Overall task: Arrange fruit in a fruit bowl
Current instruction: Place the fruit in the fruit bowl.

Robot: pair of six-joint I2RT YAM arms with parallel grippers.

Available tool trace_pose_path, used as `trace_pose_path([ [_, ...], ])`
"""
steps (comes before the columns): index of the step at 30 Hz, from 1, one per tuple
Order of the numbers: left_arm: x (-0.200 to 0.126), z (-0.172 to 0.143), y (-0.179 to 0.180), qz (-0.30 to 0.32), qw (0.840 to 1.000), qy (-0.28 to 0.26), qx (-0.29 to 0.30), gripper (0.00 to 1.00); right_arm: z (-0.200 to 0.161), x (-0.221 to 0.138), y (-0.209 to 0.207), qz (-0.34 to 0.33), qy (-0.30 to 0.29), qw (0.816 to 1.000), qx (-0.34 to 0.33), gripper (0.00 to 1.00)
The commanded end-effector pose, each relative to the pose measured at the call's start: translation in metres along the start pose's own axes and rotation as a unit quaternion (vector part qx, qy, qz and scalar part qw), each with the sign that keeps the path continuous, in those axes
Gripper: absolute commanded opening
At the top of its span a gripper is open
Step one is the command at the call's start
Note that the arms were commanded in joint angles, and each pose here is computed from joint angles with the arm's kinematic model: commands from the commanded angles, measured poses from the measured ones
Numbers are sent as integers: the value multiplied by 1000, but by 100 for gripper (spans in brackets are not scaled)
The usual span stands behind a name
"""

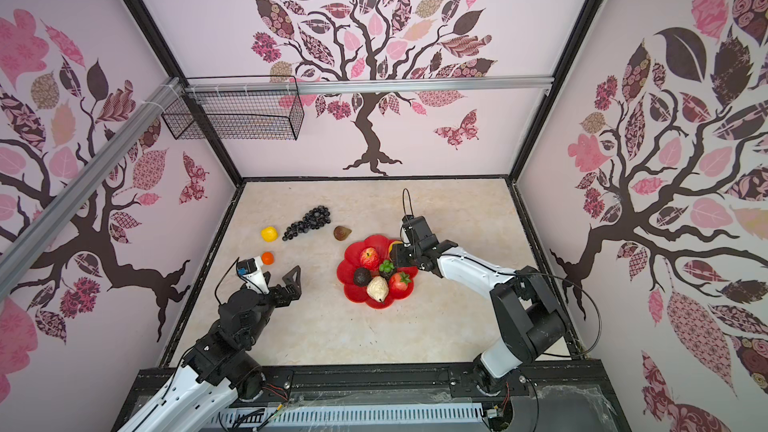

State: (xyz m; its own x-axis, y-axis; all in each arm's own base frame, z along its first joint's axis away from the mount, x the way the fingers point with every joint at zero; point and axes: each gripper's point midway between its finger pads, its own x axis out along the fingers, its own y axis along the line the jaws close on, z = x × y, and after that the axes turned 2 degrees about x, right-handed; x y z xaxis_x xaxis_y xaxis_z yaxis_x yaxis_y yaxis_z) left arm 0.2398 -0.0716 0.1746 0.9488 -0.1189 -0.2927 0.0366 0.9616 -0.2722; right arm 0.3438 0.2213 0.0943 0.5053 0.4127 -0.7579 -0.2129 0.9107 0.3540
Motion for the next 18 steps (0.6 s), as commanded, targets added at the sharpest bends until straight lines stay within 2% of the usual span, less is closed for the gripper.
trace_pose_path([
  [1,0,3,-1,-5,1000,-11,2,98,4,4,1,-1,6,1000,-3,49],
  [10,2,3,-1,-3,1000,-10,4,98,0,10,-5,-21,26,999,9,51],
  [18,3,2,-1,-1,1000,-9,6,98,3,12,-5,-24,27,999,11,62],
])
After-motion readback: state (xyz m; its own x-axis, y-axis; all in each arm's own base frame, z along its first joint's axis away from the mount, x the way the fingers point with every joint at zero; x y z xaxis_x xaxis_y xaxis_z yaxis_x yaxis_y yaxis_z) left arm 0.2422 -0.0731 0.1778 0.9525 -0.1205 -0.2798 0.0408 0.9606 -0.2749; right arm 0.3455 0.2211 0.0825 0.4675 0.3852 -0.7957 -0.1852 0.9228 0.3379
